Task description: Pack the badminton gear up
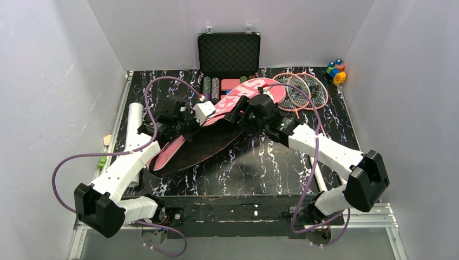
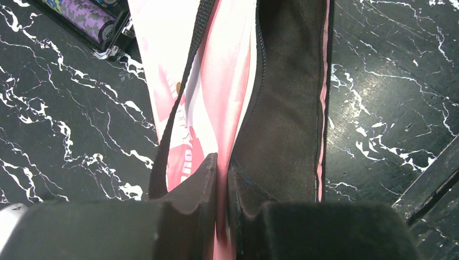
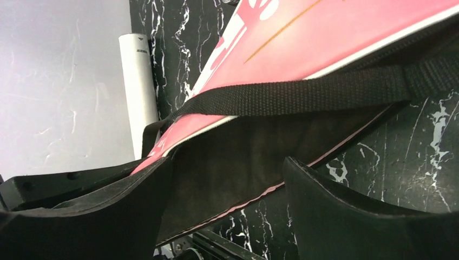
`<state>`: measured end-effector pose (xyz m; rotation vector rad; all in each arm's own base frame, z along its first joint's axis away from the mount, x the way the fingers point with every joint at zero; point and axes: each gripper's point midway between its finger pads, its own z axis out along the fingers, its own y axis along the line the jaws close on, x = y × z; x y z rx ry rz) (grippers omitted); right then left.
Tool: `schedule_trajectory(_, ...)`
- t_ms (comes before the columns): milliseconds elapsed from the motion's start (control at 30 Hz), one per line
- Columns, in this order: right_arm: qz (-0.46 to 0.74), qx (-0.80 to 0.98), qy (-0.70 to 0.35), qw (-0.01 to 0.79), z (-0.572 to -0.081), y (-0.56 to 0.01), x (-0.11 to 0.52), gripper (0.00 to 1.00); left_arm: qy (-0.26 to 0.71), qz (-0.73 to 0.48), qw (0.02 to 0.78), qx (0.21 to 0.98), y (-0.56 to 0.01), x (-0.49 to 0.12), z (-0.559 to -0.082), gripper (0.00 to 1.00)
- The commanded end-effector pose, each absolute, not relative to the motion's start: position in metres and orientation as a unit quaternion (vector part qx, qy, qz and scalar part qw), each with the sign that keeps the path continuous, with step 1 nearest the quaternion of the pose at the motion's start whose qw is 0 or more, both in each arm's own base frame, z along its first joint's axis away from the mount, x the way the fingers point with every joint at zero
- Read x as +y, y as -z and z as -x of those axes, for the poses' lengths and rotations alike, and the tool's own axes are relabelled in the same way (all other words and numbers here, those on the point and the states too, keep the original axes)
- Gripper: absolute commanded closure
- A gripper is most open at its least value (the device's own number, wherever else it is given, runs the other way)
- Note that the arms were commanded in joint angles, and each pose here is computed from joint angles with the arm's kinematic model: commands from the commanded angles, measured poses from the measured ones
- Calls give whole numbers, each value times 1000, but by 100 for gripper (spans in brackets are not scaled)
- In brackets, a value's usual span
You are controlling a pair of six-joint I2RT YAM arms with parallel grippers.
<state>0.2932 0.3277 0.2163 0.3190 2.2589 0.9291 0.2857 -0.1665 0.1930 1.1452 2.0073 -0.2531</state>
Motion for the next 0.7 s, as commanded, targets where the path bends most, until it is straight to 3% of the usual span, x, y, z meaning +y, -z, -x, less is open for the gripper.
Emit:
schedule_trajectory(0, -188, 826, -397, 354, -299, -242, 321, 16, 119, -433, 427, 785, -223, -174, -288, 100)
schedule_trajectory(467, -293, 771, -387, 413, -358, -231, 283, 13, 156, -452, 420, 771, -232, -181, -270, 100)
schedule_trajectory(667, -314, 771, -380, 404, -372, -218, 275, 13, 163, -457, 423, 766, -238, -182, -264, 100)
